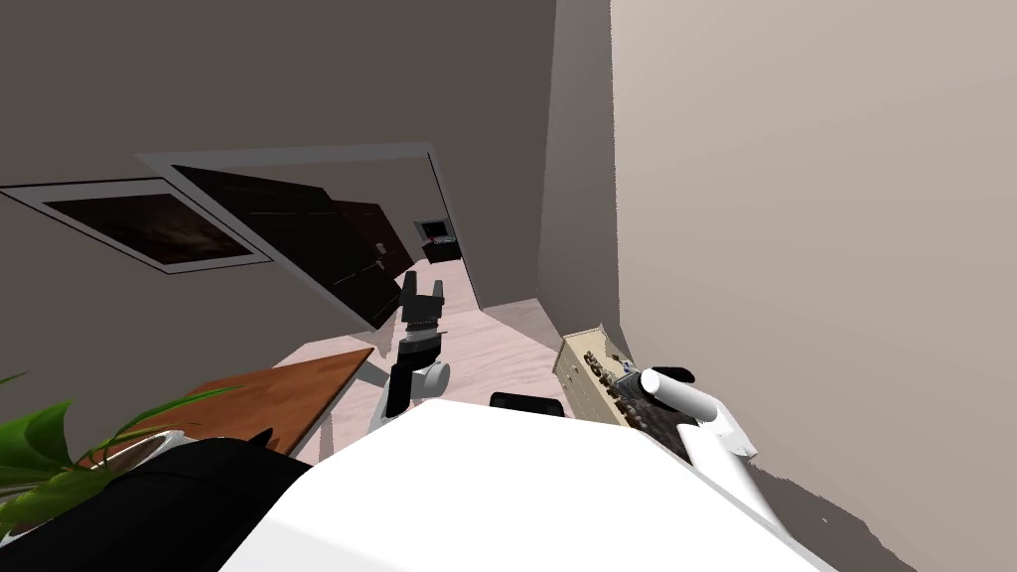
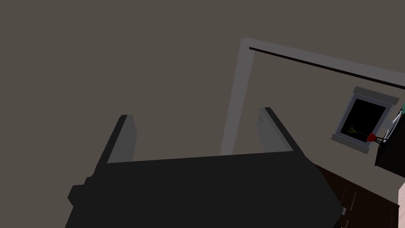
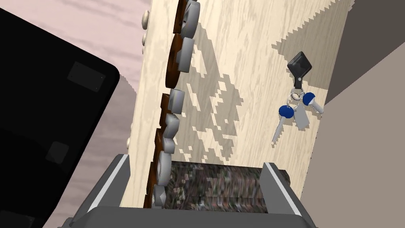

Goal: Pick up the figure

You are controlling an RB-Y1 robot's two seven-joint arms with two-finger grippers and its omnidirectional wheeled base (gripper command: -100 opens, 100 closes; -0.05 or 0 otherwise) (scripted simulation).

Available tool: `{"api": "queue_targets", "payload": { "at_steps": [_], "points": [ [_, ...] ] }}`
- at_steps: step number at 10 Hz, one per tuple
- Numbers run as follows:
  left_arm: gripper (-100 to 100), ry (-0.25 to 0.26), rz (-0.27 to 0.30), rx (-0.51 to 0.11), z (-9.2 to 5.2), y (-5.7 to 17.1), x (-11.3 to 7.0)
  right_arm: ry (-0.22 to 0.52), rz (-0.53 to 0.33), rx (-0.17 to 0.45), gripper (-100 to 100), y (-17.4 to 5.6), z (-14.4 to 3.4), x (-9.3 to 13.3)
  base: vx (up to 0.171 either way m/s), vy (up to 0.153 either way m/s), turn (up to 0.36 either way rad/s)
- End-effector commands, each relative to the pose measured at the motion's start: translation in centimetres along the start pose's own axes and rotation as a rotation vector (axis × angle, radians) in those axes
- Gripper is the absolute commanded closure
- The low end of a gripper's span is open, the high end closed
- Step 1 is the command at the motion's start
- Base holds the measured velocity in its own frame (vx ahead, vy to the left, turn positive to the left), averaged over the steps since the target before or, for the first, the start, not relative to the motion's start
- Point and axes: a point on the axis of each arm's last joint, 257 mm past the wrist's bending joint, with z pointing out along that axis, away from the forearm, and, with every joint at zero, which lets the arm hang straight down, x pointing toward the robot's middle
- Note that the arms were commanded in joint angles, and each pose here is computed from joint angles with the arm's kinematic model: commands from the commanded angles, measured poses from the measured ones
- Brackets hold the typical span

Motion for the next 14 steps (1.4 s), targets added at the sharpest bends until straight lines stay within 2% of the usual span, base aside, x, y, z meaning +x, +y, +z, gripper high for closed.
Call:
{"api": "queue_targets", "payload": {
  "at_steps": [1,5,6,7,9,10,11,12,14],
  "points": [
    [0,0.000,0.000,0.000,0.0,0.0,0.0,-0.043,0.029,0.044,-100,-0.7,0.2,-1.6,0.096,0.026,-0.029],
    [0,0.000,0.000,0.000,0.0,0.0,0.0,-0.129,0.092,0.135,-100,-2.2,0.4,-4.8,0.114,0.033,-0.030],
    [0,0.000,0.000,0.000,0.0,0.0,0.0,-0.129,0.092,0.135,-100,-2.2,0.4,-4.8,0.095,0.016,-0.017],
    [0,0.000,0.000,0.000,0.0,0.0,0.0,-0.168,0.121,0.178,-100,-3.0,0.3,-6.2,0.115,0.040,-0.032],
    [0,0.000,0.000,0.000,0.0,0.0,0.0,-0.194,0.142,0.209,-100,-3.6,0.2,-7.1,0.129,0.035,-0.019],
    [0,0.000,0.000,0.000,0.0,0.0,0.0,-0.185,0.135,0.197,-100,-3.3,0.2,-6.9,0.041,0.007,-0.002],
    [0,0.000,0.000,0.000,0.0,0.0,0.0,-0.187,0.136,0.201,0,-3.5,0.2,-7.0,0.009,0.002,0.001],
    [0,0.000,0.000,0.000,0.0,0.0,0.0,-0.189,0.150,0.197,-100,-3.1,0.5,-7.3,-0.017,0.007,0.103],
    [0,0.000,0.000,0.000,0.0,0.0,0.0,-0.192,0.177,0.190,-100,-2.4,1.1,-7.8,-0.057,0.012,0.182]
  ]
}}
